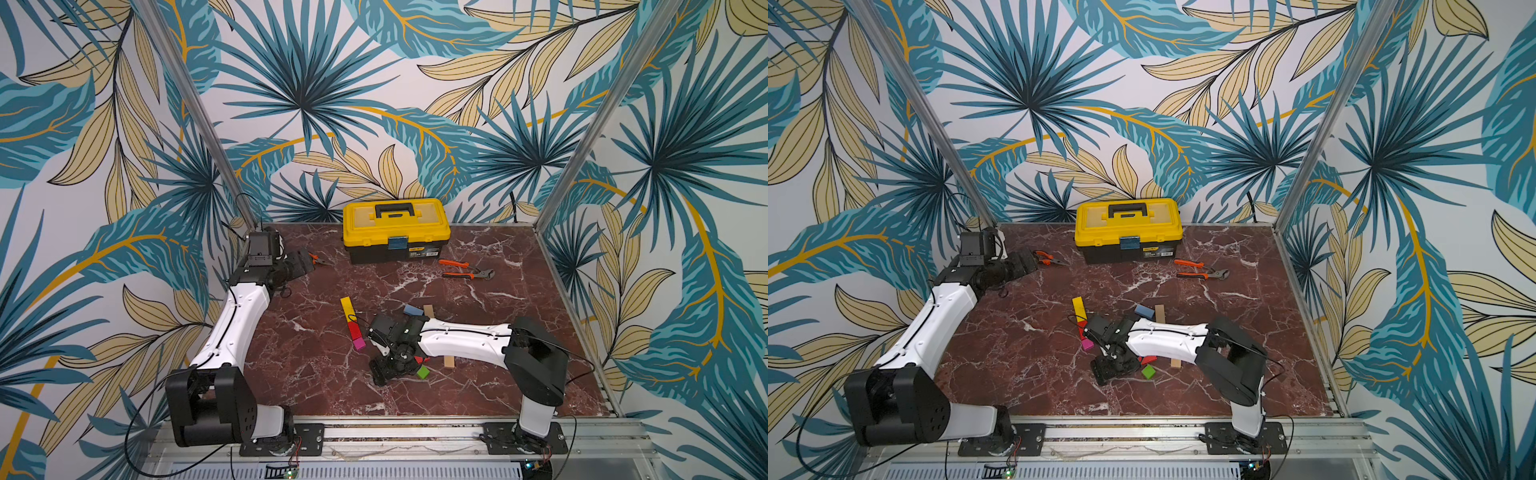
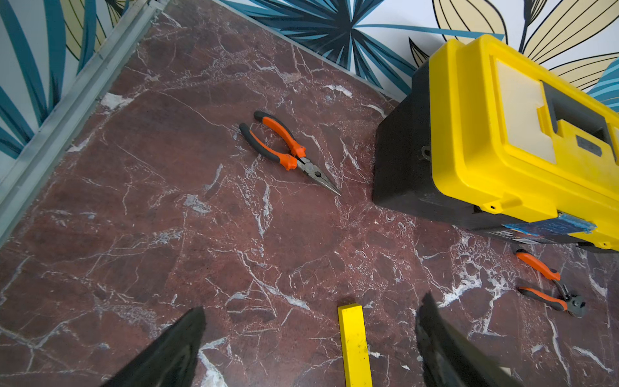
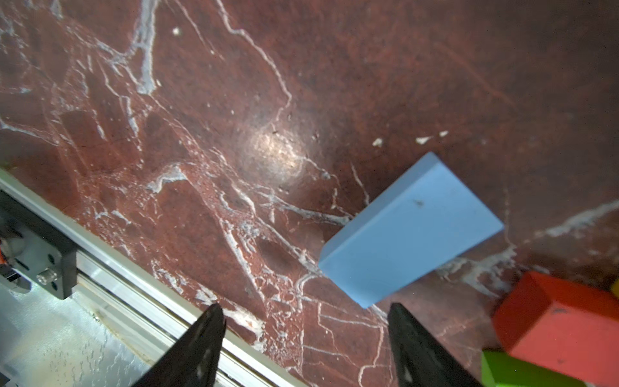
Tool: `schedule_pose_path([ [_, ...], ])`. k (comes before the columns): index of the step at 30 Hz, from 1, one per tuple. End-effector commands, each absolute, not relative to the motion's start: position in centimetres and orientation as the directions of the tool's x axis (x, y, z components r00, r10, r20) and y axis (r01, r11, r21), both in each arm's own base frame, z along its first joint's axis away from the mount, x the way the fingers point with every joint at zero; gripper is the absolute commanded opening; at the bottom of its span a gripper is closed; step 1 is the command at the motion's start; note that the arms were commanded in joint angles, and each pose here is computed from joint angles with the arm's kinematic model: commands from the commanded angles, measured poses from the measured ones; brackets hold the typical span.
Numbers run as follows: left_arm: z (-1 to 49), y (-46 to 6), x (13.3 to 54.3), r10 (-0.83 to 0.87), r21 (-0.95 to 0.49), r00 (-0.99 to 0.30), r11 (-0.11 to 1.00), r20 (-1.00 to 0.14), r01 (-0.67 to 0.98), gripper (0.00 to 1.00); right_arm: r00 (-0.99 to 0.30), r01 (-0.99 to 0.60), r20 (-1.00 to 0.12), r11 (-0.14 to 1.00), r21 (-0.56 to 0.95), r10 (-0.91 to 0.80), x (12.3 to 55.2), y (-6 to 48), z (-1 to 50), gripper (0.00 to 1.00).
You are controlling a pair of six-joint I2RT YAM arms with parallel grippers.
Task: Assemble the letter v with building blocks
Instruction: Adjust the building block at the center of the board.
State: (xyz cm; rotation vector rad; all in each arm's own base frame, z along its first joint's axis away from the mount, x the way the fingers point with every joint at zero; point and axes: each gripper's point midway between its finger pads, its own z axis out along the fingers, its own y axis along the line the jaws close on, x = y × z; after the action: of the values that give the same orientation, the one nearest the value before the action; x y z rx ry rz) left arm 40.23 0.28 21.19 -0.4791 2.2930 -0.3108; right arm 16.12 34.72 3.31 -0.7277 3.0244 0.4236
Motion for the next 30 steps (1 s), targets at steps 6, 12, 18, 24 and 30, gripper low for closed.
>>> schedule_pose_path([
  [6, 22.1, -1.7, 41.8, -0.363, -0.348, -0.658, 0.923, -0.659, -0.161, 0.99, -0.89, -0.445, -0.019, 0.86, 0.249, -0.455, 15.8, 35.1, 1.8, 0.78],
  [12, 23.1, -3.6, 42.4, -0.302, -0.314, -0.664, 0.944, -0.685, -0.105, 0.99, -0.888, -0.453, -0.049, 0.853, 0.26, -0.457, 16.6, 36.1, 2.2, 0.78],
  [18, 24.0, -5.2, 42.3, -0.244, -0.27, -0.667, 0.961, -0.704, -0.066, 0.99, -0.889, -0.457, -0.1, 0.85, 0.261, -0.447, 18.1, 36.9, 3.2, 0.78],
  [24, 25.8, -7.2, 40.5, -0.147, -0.194, -0.665, 0.981, -0.732, -0.004, 1.0, -0.917, -0.392, -0.171, 0.896, 0.211, -0.361, 20.2, 34.3, 5.0, 0.78],
  [30, 24.9, -10.9, 37.9, -0.015, -0.127, -0.697, 0.986, -0.717, 0.11, 1.0, -0.925, -0.242, -0.335, 0.957, 0.162, -0.177, 23.8, 28.5, 9.1, 0.84],
])
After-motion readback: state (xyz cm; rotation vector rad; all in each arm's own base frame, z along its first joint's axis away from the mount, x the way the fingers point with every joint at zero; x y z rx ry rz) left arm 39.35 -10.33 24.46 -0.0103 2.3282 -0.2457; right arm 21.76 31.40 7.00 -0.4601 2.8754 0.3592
